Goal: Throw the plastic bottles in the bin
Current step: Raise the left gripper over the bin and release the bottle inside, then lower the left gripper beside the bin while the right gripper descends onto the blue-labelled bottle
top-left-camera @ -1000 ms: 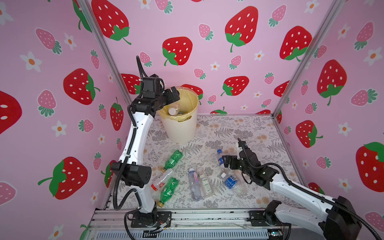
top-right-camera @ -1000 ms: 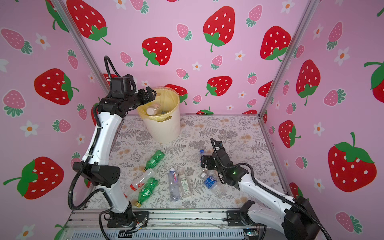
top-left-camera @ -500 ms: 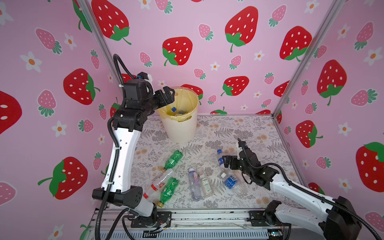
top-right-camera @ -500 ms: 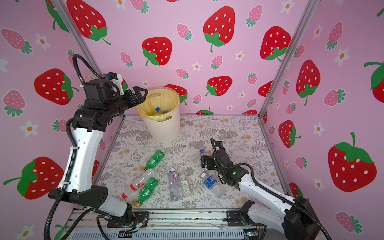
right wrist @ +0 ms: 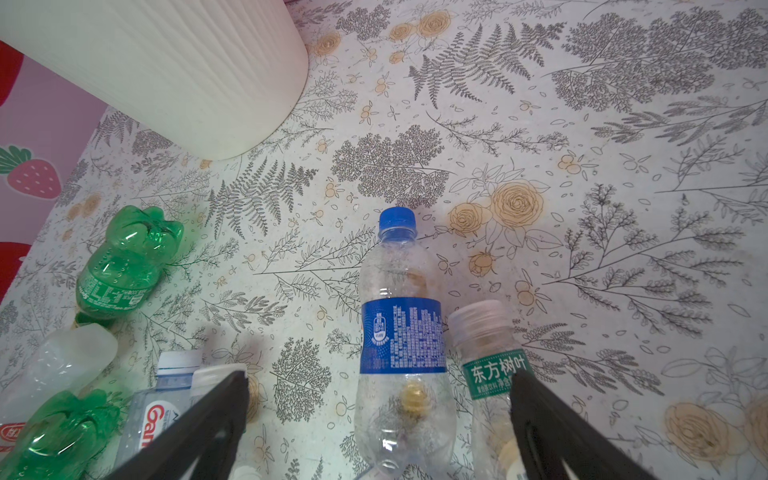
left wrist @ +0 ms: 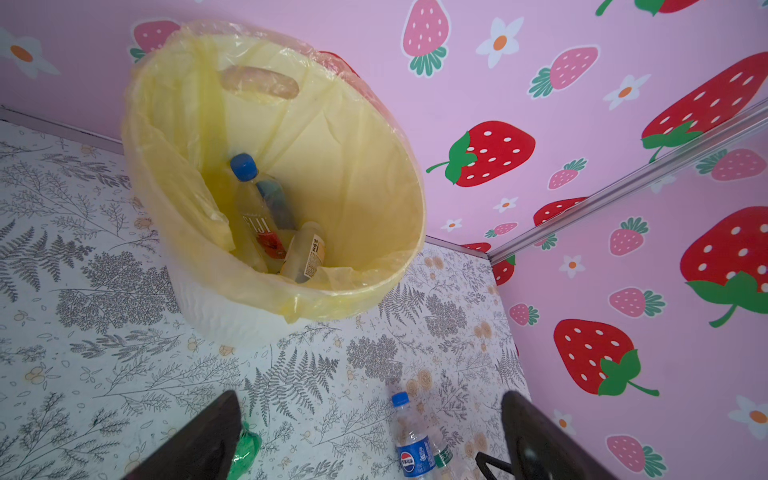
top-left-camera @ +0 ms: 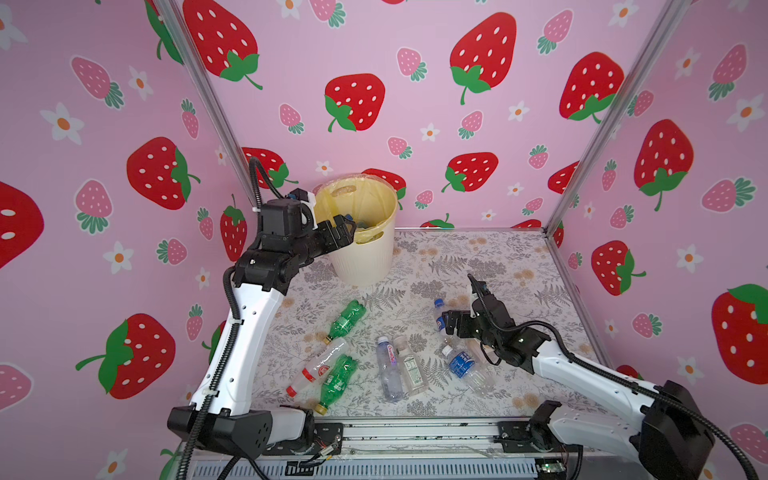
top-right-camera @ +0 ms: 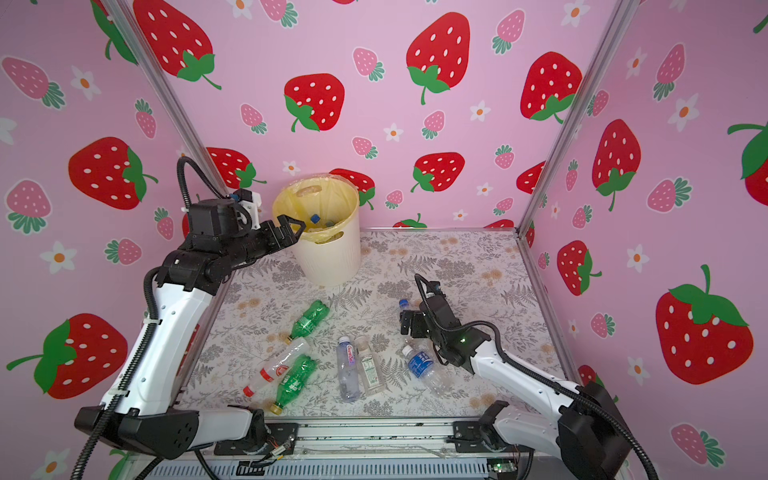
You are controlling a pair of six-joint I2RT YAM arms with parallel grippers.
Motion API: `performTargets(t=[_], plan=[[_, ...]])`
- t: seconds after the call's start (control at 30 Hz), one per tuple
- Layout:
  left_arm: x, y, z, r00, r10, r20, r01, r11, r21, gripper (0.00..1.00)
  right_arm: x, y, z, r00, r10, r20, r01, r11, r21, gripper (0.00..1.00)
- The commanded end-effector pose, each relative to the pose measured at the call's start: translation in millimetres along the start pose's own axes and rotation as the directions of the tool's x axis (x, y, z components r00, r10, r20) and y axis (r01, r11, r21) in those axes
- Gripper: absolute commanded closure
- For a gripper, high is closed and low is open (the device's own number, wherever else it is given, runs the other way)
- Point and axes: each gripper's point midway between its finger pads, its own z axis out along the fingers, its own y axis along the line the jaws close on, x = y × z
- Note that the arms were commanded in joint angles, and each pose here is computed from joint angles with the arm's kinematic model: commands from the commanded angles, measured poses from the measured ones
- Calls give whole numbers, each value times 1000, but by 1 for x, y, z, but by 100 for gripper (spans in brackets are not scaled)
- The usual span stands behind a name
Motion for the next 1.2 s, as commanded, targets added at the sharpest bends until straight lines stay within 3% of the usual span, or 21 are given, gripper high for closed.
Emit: performTargets(t=[0.0, 0.2, 0.63, 1.17], plan=[[6, -3, -5, 1000, -3, 3, 3, 1000, 23, 1, -5, 5, 2, 1000, -15, -18, 15, 1000, 0, 1], [43, 15, -2, 998, -12, -58, 12, 1000, 5, 1, -1, 9, 9, 998, -24, -59, 24, 1000, 1, 1], [108, 69, 4, 982, -5, -189, -26, 987, -160, 1, 7, 11, 19, 991, -48, -128, 49, 999, 10, 1], [143, 94, 10, 958, -22, -287, -46, 973, -227, 1, 23, 1, 25, 980, -41, -193, 53, 997, 60, 1]])
